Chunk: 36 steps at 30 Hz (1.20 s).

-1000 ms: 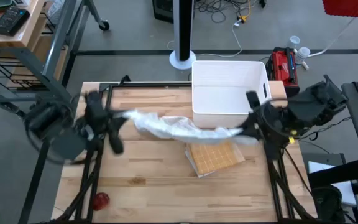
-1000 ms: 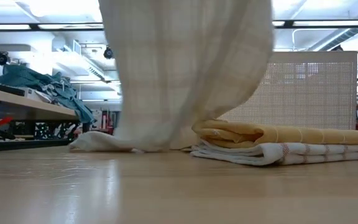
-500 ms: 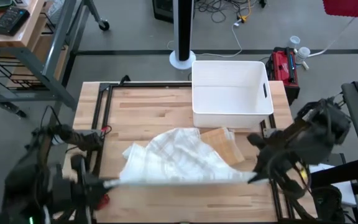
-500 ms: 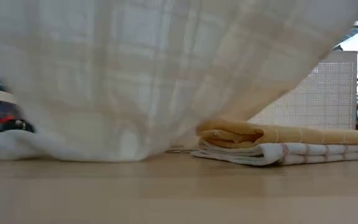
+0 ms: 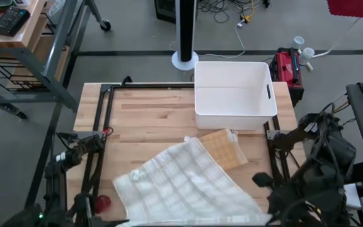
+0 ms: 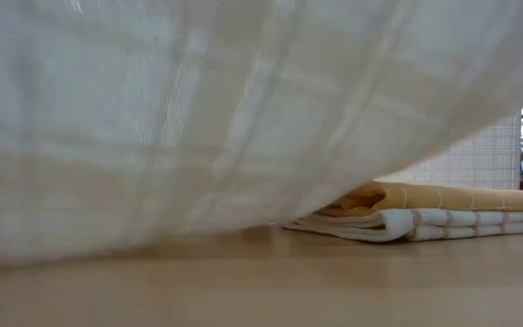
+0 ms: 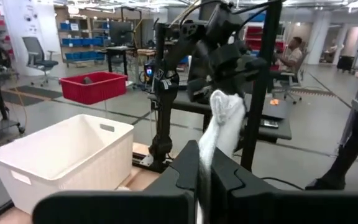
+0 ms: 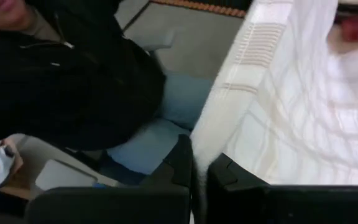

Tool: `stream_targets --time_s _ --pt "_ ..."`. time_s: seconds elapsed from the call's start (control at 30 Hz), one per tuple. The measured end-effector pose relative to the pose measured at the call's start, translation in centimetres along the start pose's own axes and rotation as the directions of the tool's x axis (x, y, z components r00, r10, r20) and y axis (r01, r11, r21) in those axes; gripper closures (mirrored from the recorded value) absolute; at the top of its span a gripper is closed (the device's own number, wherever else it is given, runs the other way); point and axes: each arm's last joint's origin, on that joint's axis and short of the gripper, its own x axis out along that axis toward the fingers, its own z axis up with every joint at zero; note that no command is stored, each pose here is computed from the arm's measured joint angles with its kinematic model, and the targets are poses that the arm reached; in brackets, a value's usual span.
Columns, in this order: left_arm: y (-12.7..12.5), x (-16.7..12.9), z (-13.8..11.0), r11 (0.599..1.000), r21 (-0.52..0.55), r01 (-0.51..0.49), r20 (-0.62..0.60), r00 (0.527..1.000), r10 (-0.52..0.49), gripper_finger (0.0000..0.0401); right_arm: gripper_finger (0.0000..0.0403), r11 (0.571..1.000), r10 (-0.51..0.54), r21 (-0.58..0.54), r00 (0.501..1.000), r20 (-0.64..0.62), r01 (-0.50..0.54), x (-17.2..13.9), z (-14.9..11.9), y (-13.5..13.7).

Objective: Fold towel
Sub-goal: Fold the white checkered towel

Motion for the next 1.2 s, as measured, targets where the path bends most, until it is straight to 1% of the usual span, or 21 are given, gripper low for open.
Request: stream_targets --time_s 0.1,0.17,0.23,0.3,0.4,0.47,0.6,0.8,0.93,1.0,1.07,1.13,1.2 --pt "-0.6 0.0 -0.2 0.997 0.068 0.024 0.038 0.999 -0.027 0.0401 0.0403 1.000 0.026 -0.019 0.999 0.023 -0.025 0.7 0.1 0.9" --pt "-1.0 0.0 -0.4 0.996 0.080 0.046 0.065 0.997 -0.051 0.0401 0.0403 0.999 -0.019 -0.028 0.999 0.030 0.020 0.9 -0.2 1.2" --pt "-1.5 0.0 -0.7 0.992 0.092 0.087 0.105 0.990 -0.097 0.0401 0.0403 0.998 -0.057 -0.033 0.998 0.036 0.059 1.0 -0.4 1.6" --pt "-2.1 0.0 -1.2 0.988 0.089 0.124 0.127 0.983 -0.135 0.0401 0.0403 0.998 -0.058 -0.033 0.998 0.010 0.058 1.3 -0.9 2.0" --pt "-3.4 0.1 -2.8 0.986 0.078 0.146 0.108 0.982 -0.154 0.0401 0.0403 1.000 -0.030 -0.008 0.999 -0.043 0.029 2.3 -1.5 3.0" --pt "-4.3 0.1 -4.3 0.990 0.056 0.133 0.078 0.988 -0.137 0.0401 0.0403 1.000 -0.012 -0.007 0.997 -0.076 0.011 3.2 -2.0 3.8" --pt "-6.0 0.1 -7.7 0.996 0.003 0.089 0.037 0.995 -0.089 0.0401 0.0403 1.000 -0.011 -0.028 0.991 -0.134 0.007 5.2 -2.7 4.7" --pt "-8.5 -0.2 -12.4 0.994 -0.073 0.078 0.023 0.997 -0.076 0.0401 0.0403 0.997 -0.068 -0.044 0.964 -0.255 0.059 8.2 -3.8 4.5" --pt "-9.2 -0.4 -14.3 0.992 -0.125 0.028 0.013 1.000 -0.026 0.0401 0.0403 0.992 -0.121 0.000 0.940 -0.320 0.127 9.4 -4.4 4.2" --pt "-9.6 -0.4 -15.3 0.990 -0.138 0.024 0.012 1.000 -0.023 0.0401 0.0403 0.987 -0.144 0.020 0.929 -0.342 0.160 9.8 -4.7 4.0" --pt "-10.0 -0.5 -16.2 0.987 -0.156 0.023 0.012 1.000 -0.021 0.0401 0.0403 0.985 -0.151 0.026 0.923 -0.354 0.171 10.4 -4.9 4.1" --pt "-10.2 -0.5 -17.0 0.986 -0.165 0.019 0.012 1.000 -0.018 0.0401 0.0403 0.978 -0.197 -0.015 0.908 -0.370 0.206 11.0 -5.2 3.9" --pt "-10.5 -0.4 -17.6 0.986 -0.165 0.018 0.012 1.000 -0.017 0.0401 0.0403 0.957 -0.288 -0.087 0.875 -0.389 0.277 11.3 -5.7 3.4"
